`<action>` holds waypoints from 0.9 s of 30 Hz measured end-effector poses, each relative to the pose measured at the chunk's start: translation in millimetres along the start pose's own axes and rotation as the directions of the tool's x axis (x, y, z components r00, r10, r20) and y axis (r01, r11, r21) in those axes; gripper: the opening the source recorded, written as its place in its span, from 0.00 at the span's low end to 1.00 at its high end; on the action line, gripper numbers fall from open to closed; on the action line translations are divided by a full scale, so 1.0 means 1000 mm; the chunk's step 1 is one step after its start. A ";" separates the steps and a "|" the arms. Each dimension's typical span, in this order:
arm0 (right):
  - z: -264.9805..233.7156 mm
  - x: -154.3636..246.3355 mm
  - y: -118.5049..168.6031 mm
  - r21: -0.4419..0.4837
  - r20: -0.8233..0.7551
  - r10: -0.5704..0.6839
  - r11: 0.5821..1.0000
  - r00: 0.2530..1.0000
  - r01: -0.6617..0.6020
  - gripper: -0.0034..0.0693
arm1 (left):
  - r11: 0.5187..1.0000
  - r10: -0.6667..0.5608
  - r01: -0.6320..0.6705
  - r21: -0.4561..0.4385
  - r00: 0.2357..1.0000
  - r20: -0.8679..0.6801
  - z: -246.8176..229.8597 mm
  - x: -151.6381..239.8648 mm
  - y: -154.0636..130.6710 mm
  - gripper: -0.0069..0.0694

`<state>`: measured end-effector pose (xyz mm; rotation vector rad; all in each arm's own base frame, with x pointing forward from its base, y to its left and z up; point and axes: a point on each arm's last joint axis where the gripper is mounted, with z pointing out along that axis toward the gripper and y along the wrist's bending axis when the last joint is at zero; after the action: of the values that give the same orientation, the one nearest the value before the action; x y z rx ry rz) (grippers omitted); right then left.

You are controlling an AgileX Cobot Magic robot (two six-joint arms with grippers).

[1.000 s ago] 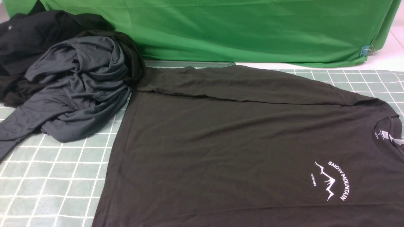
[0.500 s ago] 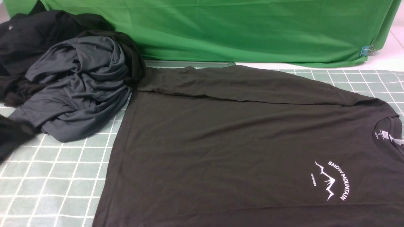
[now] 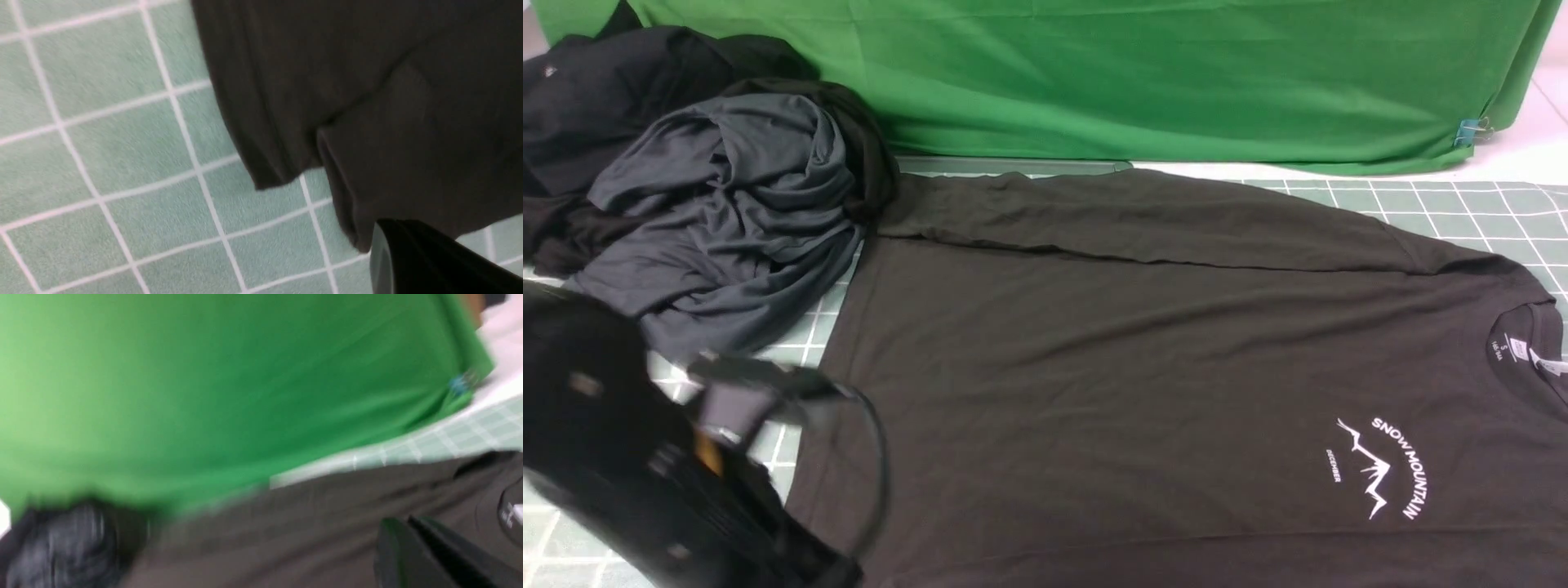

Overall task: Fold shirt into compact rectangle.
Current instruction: 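Grasp the left edge of the dark T-shirt lying flat on the table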

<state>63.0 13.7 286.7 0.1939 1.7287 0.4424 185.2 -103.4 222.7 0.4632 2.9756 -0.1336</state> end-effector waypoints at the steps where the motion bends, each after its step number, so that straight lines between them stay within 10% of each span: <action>1: 0.002 -0.002 0.002 0.000 -0.042 -0.026 1.000 0.999 0.026 0.05 | 1.000 0.019 -0.019 -0.008 1.000 -0.006 0.002 0.000 -0.004 0.08; 6: 0.032 -0.028 0.026 -0.072 -0.346 -0.200 0.980 0.917 0.187 0.05 | 0.996 0.073 -0.074 -0.046 0.997 -0.034 0.029 -0.009 -0.017 0.13; 18: 0.067 -0.019 0.037 -0.142 -0.525 -0.260 0.966 0.811 0.218 0.06 | 0.994 0.080 -0.082 -0.066 0.996 -0.024 0.061 -0.024 -0.019 0.70; 23: 0.068 -0.020 0.037 -0.144 -0.513 -0.262 0.965 0.818 0.219 0.06 | 0.995 0.077 -0.080 -0.065 0.996 -0.034 0.064 -0.024 -0.019 0.68; 27: 0.068 -0.020 0.038 -0.144 -0.512 -0.262 0.965 0.818 0.219 0.07 | 0.996 0.065 -0.067 -0.056 0.997 -0.040 0.065 -0.024 -0.020 0.48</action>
<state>128.9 52.9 310.1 -0.2302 2.2387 0.3956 208.5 -136.6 163.6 0.5619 2.9879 -0.0339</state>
